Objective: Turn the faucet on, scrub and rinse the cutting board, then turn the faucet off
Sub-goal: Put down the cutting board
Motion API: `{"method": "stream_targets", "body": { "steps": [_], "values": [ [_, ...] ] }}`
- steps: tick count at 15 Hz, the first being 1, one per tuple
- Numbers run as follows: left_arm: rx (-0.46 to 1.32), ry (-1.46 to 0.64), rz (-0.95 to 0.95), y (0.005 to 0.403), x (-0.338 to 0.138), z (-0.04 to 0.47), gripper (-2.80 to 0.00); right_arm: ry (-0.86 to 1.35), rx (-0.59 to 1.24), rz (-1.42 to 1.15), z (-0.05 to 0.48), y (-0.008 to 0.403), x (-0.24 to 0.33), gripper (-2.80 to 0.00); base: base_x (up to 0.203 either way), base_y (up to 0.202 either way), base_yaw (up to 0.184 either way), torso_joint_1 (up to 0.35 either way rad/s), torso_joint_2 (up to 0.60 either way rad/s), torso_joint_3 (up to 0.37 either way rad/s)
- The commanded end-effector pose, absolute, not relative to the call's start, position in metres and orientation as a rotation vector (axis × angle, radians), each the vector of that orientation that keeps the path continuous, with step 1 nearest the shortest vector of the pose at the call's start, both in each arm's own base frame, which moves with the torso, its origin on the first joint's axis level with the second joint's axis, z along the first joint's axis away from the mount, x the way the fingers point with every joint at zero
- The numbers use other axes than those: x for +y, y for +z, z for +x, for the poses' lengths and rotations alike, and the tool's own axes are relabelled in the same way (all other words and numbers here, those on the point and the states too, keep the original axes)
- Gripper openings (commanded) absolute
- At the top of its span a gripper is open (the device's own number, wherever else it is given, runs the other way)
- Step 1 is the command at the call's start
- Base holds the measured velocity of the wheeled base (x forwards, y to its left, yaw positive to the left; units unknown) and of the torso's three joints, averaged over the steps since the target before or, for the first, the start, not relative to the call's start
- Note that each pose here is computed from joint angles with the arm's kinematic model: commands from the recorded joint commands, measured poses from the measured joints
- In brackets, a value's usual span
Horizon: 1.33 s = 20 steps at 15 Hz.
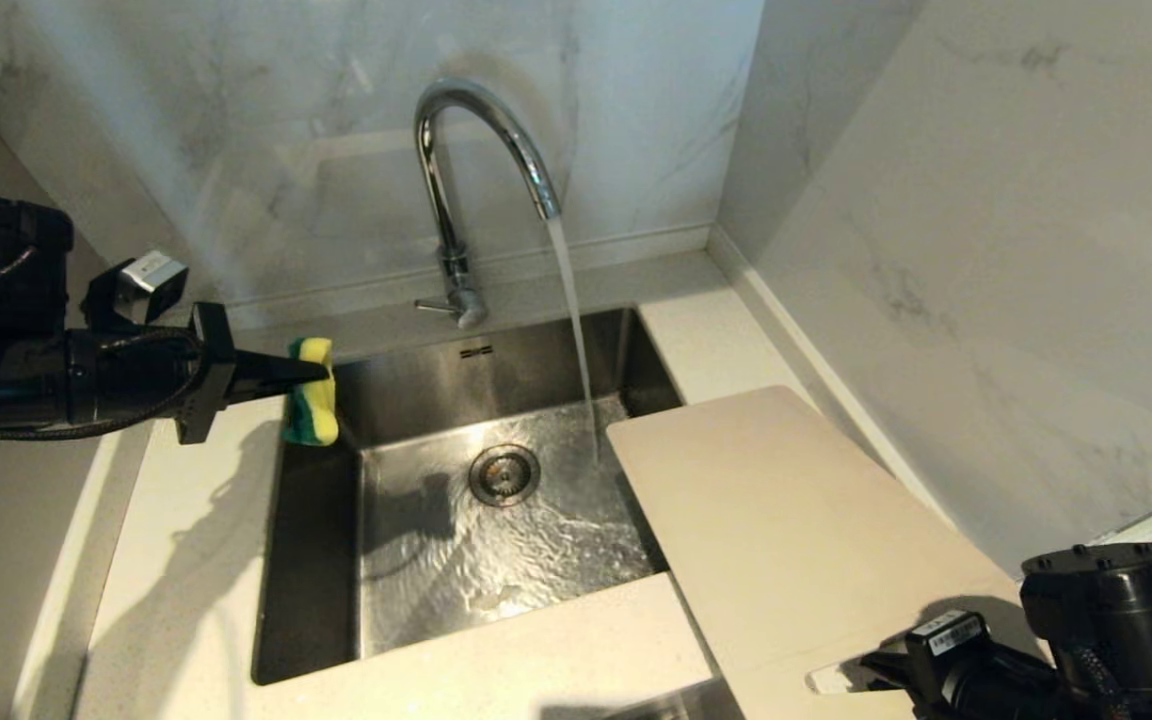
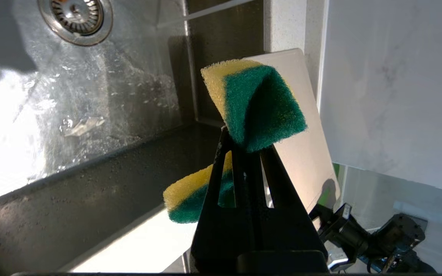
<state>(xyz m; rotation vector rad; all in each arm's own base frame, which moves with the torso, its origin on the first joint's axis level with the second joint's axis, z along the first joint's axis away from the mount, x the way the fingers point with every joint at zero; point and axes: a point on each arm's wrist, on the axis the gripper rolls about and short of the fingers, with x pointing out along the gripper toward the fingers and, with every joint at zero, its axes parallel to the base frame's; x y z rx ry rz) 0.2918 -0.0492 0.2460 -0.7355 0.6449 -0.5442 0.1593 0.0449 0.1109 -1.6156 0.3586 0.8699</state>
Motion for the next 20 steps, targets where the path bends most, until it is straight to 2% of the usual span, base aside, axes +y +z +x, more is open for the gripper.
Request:
{"method": "stream_targets", "body": {
  "steps": [1,10,20],
  "values": [
    [0.673,-0.547,-0.741,0.236,-0.054,0.302,-2.8,0.93,0.409,-1.609,0.161,0.102,0.046,-2.8,0.0,0.0,0.0,0.0,0.0,0.0],
    [0.655,-0.572,-0.735,0.229,-0.061,0.319,-2.8,1.121,0.506,-1.417,0.176,0.072,0.059,-2.8,0.0,0.0,0.0,0.0,0.0,0.0],
    [0.618,-0.578,-0.734,0.229,-0.058,0.331,-2.8,1.222,0.59,-1.398,0.191,0.048,0.07,-2.8,0.0,0.0,0.0,0.0,0.0,0.0]
  ]
}}
